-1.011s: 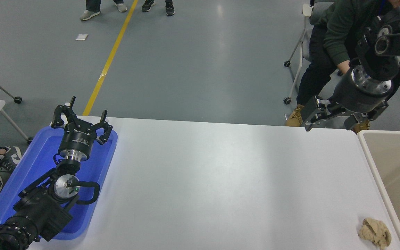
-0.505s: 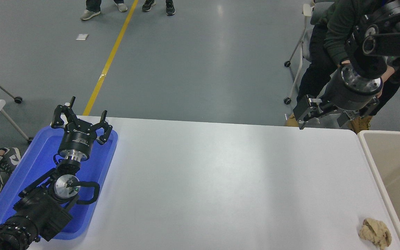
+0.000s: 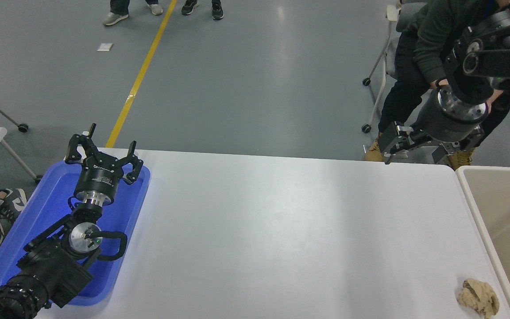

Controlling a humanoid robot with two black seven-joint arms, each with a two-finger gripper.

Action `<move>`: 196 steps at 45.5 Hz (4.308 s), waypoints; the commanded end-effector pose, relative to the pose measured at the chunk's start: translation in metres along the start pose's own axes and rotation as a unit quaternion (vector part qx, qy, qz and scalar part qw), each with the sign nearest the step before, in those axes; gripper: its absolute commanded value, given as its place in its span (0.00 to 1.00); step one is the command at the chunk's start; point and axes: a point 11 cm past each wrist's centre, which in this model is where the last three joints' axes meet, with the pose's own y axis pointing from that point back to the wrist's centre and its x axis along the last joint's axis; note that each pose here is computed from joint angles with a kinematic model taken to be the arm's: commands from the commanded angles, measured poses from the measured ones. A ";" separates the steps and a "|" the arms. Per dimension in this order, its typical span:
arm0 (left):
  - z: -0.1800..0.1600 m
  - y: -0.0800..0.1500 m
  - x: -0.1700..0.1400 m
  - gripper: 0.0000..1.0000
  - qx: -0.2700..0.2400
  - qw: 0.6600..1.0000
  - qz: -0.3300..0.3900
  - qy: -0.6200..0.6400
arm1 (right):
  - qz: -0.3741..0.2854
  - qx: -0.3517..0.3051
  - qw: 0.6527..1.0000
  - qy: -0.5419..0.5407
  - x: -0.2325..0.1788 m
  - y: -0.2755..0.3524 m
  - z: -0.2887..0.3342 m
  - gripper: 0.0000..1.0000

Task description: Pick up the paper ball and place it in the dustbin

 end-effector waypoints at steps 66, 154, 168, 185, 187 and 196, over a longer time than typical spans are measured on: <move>0.000 0.000 0.000 1.00 0.000 1.000 0.000 0.000 | 0.002 -0.093 0.965 -0.245 -0.152 -0.161 0.202 1.00; 0.000 -0.001 -0.001 1.00 0.000 1.000 -0.001 0.000 | 0.028 -0.074 0.960 -0.267 -0.228 -0.246 0.169 0.26; 0.000 -0.001 -0.001 1.00 0.000 1.000 -0.002 0.000 | 0.043 -0.084 0.956 -0.278 -0.225 -0.227 0.191 0.00; 0.000 -0.001 -0.001 1.00 0.000 1.000 -0.001 0.000 | 0.061 -0.052 0.965 -0.251 -0.165 -0.155 0.199 0.00; 0.000 -0.001 -0.001 1.00 0.000 1.000 -0.002 0.000 | 0.060 -0.048 0.968 -0.240 -0.155 -0.143 0.195 0.00; 0.000 -0.001 -0.001 1.00 0.000 1.000 -0.002 0.000 | 0.074 -0.036 0.978 -0.190 -0.107 -0.073 0.176 0.00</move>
